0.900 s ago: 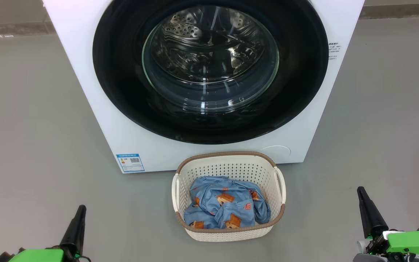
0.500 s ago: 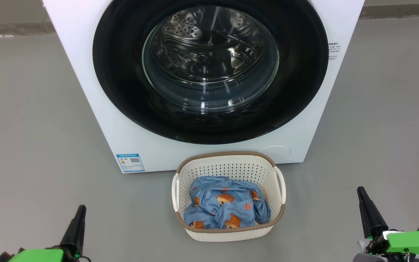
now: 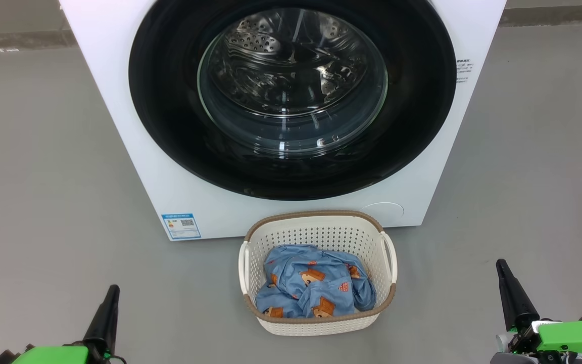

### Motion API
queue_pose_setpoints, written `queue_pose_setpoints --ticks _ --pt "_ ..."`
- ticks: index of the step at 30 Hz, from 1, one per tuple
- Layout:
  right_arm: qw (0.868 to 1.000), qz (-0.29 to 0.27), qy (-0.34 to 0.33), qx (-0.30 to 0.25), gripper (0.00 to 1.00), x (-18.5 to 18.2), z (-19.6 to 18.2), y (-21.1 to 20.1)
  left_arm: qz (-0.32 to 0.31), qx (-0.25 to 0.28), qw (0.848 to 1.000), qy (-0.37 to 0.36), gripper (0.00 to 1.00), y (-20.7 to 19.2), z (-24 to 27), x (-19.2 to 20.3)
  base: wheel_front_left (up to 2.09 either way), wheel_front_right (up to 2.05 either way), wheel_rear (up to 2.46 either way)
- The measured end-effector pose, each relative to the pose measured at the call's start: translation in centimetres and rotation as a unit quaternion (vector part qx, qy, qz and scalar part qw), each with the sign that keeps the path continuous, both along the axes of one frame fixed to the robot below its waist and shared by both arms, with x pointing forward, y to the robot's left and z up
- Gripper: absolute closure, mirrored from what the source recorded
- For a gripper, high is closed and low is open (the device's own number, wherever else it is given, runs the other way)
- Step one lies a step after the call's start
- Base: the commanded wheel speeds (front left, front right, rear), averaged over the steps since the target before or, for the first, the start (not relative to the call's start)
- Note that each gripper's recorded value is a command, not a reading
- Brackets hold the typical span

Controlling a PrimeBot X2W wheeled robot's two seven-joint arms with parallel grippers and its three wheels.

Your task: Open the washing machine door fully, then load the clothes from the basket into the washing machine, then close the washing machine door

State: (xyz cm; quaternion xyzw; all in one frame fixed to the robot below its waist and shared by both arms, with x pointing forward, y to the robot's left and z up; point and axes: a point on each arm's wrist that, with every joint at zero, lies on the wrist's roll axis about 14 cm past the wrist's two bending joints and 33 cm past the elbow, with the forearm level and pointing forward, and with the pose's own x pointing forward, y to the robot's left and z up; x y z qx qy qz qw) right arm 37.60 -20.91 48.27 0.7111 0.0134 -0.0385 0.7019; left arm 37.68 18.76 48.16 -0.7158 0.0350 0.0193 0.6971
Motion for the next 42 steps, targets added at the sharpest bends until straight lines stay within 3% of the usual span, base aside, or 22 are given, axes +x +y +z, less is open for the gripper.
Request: queue_pose_setpoints --ticks 34,35,42 --pt "1.000 0.000 0.000 0.000 1.00 0.0 0.0 0.0 -0.001 0.000 1.000 0.000 1.00 0.0 0.0 0.0 0.00 0.00 0.00" --pt "1.000 0.000 0.002 0.000 0.00 0.0 -0.1 0.0 -0.001 0.000 1.000 0.002 0.00 -0.1 -0.1 0.0 0.00 0.00 0.00" --pt "0.998 -0.004 0.060 0.013 0.00 -2.0 -3.9 0.3 -0.003 -0.018 0.998 0.059 0.00 -1.1 -3.9 -2.0 0.00 0.00 0.00"
